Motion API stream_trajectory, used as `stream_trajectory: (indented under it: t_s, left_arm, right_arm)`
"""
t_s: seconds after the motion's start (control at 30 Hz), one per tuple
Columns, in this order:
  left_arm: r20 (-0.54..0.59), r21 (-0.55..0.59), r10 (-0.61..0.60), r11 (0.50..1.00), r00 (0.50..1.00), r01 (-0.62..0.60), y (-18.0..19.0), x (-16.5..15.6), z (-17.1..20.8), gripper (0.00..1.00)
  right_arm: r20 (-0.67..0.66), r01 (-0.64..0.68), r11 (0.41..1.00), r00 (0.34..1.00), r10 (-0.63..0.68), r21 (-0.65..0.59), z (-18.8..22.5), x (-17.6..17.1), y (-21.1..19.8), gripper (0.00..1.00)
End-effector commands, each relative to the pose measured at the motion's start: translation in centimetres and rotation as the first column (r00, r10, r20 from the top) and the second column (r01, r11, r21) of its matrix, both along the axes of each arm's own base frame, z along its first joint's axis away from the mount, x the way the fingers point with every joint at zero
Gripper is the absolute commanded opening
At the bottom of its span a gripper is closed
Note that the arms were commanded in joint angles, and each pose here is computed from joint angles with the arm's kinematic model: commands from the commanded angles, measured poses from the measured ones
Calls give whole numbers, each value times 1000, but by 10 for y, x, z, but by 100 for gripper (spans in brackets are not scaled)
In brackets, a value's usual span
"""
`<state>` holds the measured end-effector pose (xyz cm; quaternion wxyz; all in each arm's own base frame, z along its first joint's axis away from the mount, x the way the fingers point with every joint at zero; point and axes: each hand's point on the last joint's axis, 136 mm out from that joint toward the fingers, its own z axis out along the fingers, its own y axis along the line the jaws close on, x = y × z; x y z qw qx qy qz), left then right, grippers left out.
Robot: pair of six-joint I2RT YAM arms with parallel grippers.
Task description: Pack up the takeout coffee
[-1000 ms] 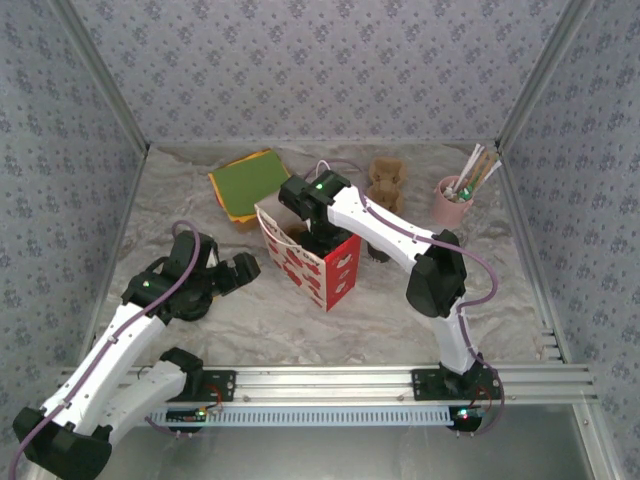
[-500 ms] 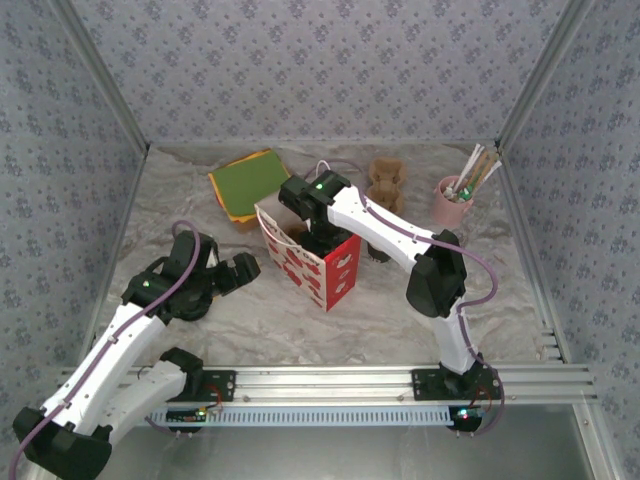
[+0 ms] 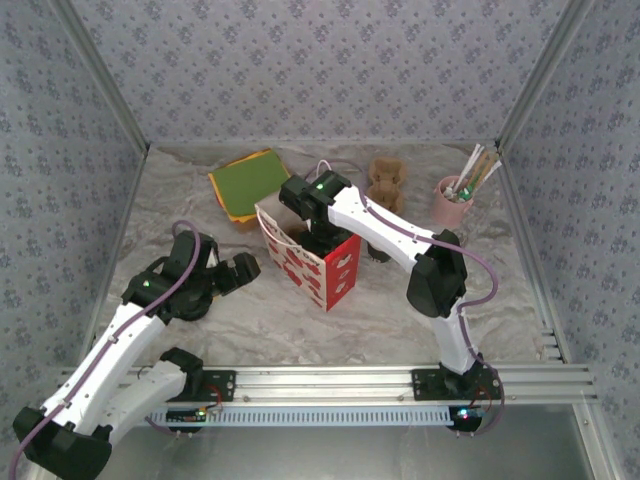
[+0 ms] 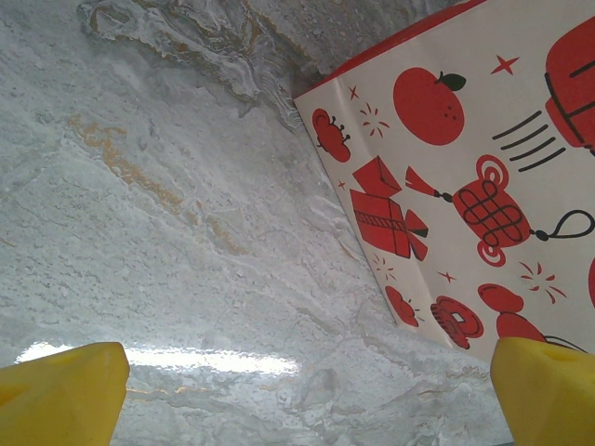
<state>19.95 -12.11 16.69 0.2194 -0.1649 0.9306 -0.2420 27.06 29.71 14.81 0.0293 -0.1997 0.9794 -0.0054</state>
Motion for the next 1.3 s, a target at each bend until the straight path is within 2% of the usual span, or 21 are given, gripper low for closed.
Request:
stream_trajectory:
  t_s: [0.0, 1.27]
  left_arm:
    - [-2, -1, -9, 1000, 1000, 9, -1, -1, 2, 100]
    - [-1, -4, -5, 1000, 1000, 5, 0, -2, 3, 100]
  right_arm:
    - [-24, 9, 999, 1000, -10, -36, -2, -6, -12, 64]
    - [-31, 16, 999, 999, -17, -35, -9, -8, -13, 63]
